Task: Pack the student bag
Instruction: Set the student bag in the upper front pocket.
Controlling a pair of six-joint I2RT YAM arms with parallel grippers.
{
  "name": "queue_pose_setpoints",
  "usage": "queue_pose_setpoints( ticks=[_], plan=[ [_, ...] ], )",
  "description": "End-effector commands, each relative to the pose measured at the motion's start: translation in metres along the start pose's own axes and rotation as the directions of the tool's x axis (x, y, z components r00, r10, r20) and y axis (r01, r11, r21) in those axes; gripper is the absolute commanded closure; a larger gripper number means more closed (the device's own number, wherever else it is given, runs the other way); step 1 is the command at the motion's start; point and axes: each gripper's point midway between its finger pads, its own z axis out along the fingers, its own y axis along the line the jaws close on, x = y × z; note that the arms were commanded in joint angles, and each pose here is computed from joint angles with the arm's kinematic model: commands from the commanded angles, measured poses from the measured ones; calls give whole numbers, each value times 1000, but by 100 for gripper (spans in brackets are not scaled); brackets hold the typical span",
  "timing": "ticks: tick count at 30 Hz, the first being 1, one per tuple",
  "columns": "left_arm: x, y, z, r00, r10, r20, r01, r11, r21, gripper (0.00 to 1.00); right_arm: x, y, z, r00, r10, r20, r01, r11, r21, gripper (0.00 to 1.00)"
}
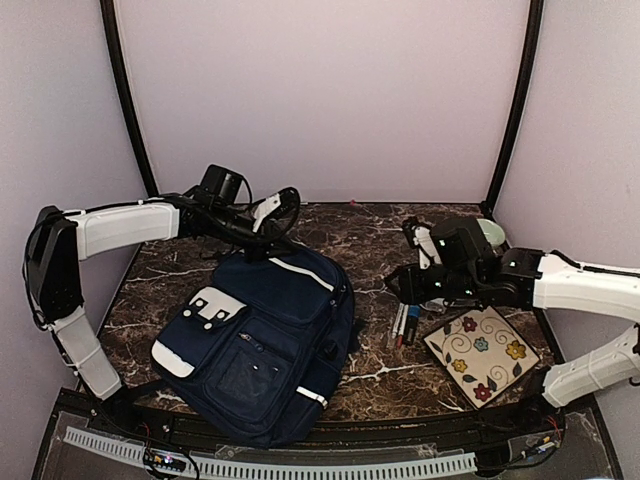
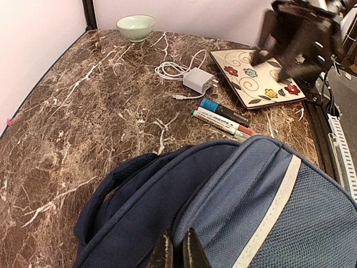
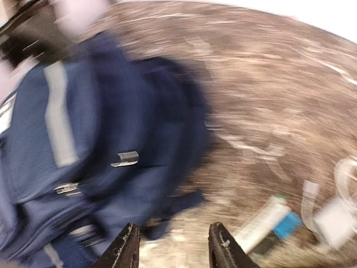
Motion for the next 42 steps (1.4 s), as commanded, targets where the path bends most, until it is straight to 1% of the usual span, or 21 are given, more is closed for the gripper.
queue_pose_setpoints(
  ticks=[1,3,6,10,12,15,17,20,22,24,28,31,33,35,38,40,42],
  plan=[
    [-41,-3,-23,992,66,109,-61,997,-45,100,30,-98,-27,982,188,23,-177,868,463,50],
    [-41,-5,-22,992,67,109,-62,997,-41,100,44,-112,-26,976,216,3,-186,833,521,46],
    [-41,-8,-19,992,68,104,-65,997,-30,100,58,-121,-13,968,250,-37,-188,811,554,45],
    [-39,-12,-17,994,64,93,-62,998,-18,100,66,-118,13,958,261,-118,-158,824,544,45],
    [-37,-7,-18,995,61,76,-58,997,-47,100,74,-118,24,948,271,-167,-143,831,537,45],
    [-37,-8,-18,996,56,72,-53,997,-54,100,87,-120,37,933,288,-214,-137,838,528,45],
    [-36,-7,-18,996,55,71,-51,997,-55,100,93,-121,44,926,300,-230,-145,843,518,47],
    [-36,-7,-16,996,55,67,-51,997,-53,100,99,-127,51,919,314,-236,-153,840,521,53],
    [-35,-7,-15,996,55,65,-52,997,-51,100,102,-130,55,915,326,-237,-166,841,516,58],
    [-34,-7,-14,997,53,60,-50,997,-51,100,113,-131,62,903,334,-270,-160,845,509,64],
    [-33,-7,-14,997,55,47,-52,997,-56,100,130,-134,70,884,338,-323,-134,845,518,67],
    [-44,-7,-21,997,58,55,-54,996,-69,100,136,-137,71,881,344,-325,-133,839,527,67],
    [-52,-7,-27,996,64,60,-59,995,-83,90,135,-138,71,883,346,-317,-139,838,527,70],
    [-55,-6,-33,996,75,50,-69,992,-107,75,132,-138,71,886,342,-314,-137,839,527,81],
    [-42,-1,-38,997,76,-16,-78,984,-162,61,123,-137,67,895,330,-299,-133,839,527,89],
    [-29,5,-42,997,48,-66,-59,980,-190,54,115,-135,63,904,316,-288,-131,846,518,95],
    [-18,16,-49,997,-18,-81,1,978,-208,43,104,-131,61,915,292,-277,-123,859,498,98]
  ],
)
